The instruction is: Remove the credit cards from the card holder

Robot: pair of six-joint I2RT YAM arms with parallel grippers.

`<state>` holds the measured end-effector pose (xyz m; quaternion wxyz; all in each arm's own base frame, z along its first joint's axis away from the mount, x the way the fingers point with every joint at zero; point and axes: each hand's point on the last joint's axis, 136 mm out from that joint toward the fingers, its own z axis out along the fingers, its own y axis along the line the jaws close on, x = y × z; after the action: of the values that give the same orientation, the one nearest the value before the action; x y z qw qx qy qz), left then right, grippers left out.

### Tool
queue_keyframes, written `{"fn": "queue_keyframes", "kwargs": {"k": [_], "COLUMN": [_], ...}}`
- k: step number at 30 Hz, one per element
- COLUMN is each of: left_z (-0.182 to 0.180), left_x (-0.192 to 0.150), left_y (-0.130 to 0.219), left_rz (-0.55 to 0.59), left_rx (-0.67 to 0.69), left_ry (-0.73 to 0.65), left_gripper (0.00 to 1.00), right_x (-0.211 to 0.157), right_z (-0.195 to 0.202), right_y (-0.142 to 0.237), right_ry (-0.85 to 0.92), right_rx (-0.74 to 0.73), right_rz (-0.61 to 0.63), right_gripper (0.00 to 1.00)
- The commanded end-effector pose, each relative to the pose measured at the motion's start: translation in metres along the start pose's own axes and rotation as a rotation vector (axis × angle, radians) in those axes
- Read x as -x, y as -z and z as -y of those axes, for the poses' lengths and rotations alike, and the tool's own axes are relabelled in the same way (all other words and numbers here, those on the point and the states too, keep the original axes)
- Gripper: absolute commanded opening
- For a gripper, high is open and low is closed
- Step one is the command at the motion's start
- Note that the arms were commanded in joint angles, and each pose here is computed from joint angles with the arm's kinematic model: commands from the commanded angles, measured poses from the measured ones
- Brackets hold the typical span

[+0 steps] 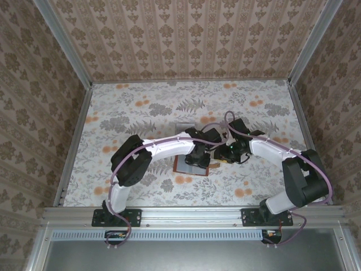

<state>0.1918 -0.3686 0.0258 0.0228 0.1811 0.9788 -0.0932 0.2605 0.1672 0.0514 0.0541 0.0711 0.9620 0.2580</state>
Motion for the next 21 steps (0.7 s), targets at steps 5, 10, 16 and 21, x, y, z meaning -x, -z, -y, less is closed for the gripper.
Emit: {"fn": "queue_keyframes", "kwargs": {"k": [5, 10, 16, 21], "left_z": [0.019, 0.017, 0.013, 0.013], "left_x": [0.01, 0.011, 0.012, 0.01], "left_y": [0.007, 0.014, 0.022, 0.021], "left_rz": [0.024, 0.045, 0.066, 0.057], "left_rx": [-0.225, -0.224, -0.212, -0.211], "left_ry": [0.076, 0.08, 0.084, 0.088], "left_gripper": [0.26, 0.26, 0.22, 0.18], "right_x": [0.004, 0.0, -0.001, -0.001], "right_z": [-0.009, -0.024, -0.033, -0.017], "right_y": [0.002, -0.007, -0.026, -0.04], "right_ry": [-0.007, 0.011, 0.018, 0.001], "right_rx": [0.019, 0.058, 0.076, 0.017], "right_rz": [0.006, -0.016, -0.051, -0.066], "right_gripper": [0.28, 0.28, 0.25, 0.18]}}
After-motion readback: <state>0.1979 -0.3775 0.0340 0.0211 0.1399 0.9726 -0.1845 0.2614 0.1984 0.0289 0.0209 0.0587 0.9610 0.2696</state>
